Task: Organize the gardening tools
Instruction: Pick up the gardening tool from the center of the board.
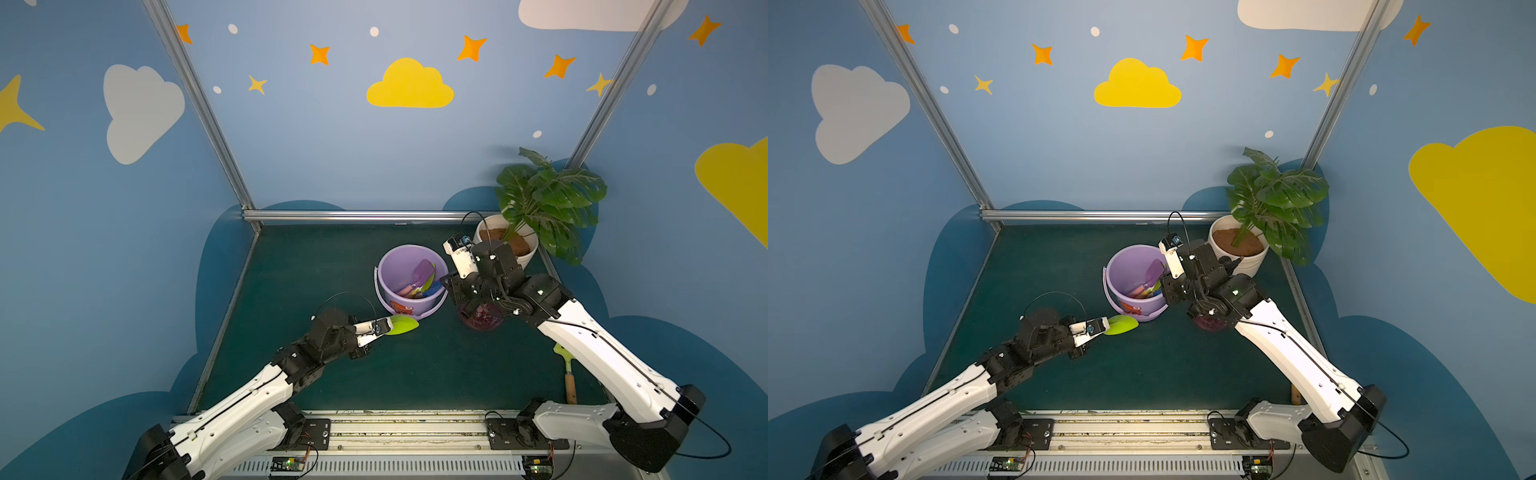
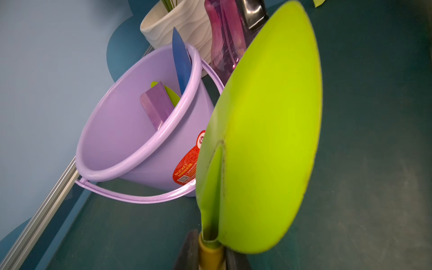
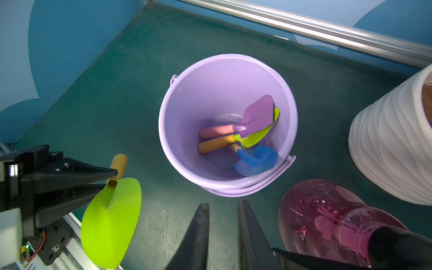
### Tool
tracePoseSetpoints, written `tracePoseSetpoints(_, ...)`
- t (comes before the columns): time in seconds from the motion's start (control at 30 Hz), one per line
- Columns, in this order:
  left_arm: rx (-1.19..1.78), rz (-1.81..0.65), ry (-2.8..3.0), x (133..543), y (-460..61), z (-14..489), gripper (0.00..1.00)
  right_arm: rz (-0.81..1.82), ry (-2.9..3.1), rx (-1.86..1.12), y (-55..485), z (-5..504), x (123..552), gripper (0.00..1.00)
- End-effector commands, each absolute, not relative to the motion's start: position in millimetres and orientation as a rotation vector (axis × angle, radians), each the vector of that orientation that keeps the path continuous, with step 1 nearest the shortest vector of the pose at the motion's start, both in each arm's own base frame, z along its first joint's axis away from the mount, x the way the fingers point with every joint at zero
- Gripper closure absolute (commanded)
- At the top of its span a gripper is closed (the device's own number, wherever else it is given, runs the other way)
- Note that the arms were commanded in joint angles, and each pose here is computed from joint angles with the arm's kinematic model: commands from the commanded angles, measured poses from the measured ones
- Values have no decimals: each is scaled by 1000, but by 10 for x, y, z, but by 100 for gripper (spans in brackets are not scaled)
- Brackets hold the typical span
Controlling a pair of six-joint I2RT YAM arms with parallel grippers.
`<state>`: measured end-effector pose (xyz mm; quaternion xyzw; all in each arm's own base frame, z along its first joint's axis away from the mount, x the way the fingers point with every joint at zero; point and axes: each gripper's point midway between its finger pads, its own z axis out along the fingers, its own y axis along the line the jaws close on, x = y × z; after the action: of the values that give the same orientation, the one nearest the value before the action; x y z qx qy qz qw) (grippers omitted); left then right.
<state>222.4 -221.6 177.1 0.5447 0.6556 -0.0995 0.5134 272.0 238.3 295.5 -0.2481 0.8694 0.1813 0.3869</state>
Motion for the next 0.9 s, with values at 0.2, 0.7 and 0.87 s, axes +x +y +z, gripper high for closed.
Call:
tracePoseSetpoints(0.2,1236,-578,1476,1910,-2343,2142,96,611,2068,-764,2527,3163,2534,74)
tracePoseSetpoints(0.7,979,-1015,1580,2034,-2405,2480,98,693,1864,-847,2570,3290,2356,70)
tracePoseSetpoints(0.87,960,-1141,1546,2018,-2410,2552,98,829,1795,-972,2731,3311,2147,65)
